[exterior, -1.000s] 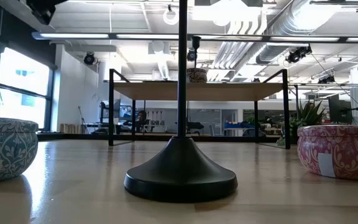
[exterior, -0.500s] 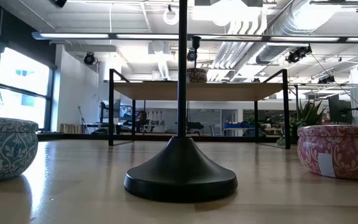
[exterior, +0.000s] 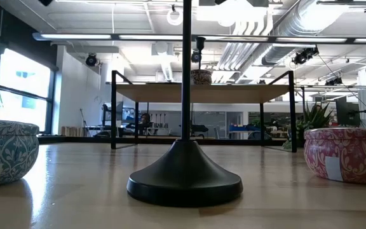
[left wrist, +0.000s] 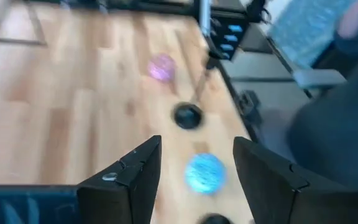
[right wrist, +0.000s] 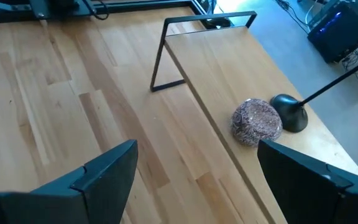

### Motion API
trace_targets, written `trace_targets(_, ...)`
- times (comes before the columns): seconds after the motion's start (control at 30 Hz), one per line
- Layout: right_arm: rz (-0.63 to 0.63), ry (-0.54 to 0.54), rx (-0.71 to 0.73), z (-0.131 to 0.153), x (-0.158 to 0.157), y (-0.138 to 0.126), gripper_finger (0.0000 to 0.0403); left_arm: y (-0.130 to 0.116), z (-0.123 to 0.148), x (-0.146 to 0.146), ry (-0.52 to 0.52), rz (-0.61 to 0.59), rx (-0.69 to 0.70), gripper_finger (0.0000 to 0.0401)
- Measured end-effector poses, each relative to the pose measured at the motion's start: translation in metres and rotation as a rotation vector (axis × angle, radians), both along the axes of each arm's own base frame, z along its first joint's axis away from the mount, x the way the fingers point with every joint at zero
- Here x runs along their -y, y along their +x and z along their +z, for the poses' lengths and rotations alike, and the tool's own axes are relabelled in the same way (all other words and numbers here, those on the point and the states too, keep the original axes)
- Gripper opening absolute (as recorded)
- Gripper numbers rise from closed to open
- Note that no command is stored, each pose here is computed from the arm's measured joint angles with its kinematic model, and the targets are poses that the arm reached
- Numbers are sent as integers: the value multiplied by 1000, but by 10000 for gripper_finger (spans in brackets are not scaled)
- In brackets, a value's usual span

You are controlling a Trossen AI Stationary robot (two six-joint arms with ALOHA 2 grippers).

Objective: Pick & Place candle stick holders
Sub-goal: Put the left black candle holder on the shelf

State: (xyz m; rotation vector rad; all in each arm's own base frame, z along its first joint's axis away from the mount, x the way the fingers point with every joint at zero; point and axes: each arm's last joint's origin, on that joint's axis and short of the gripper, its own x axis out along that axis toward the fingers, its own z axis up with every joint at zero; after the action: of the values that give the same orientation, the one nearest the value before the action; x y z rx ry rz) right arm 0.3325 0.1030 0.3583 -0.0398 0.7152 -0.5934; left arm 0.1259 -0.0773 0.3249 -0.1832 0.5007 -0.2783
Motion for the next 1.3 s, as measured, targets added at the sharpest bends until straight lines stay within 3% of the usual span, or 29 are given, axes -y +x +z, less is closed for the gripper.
trace_targets(0.33, 16, 2, 6, 0, -8, -3, 327, -2, 13, 73, 10, -186, -81, 198)
trace_targets(0.43, 9, 10, 13, 0, -8, -3, 327, -9, 24, 84, 40, -227, -111, 198)
trace_targets(0.63, 4, 18, 26, 1, -8, -2, 327, -18, 31, 96, 2, -264, -137, 198)
trace_targets(0.83, 2, 33, 36, 1, -9, -1, 327, -19, 18, 94, 27, -193, -193, 198)
trace_targets(1.03, 0, 40, 42, 1, -11, -2, 327, -21, 3, 85, 107, -23, -264, 198)
trace_targets(1.3, 0, 40, 42, 1, -11, -2, 327, -14, -8, 98, 140, -23, -307, 198)
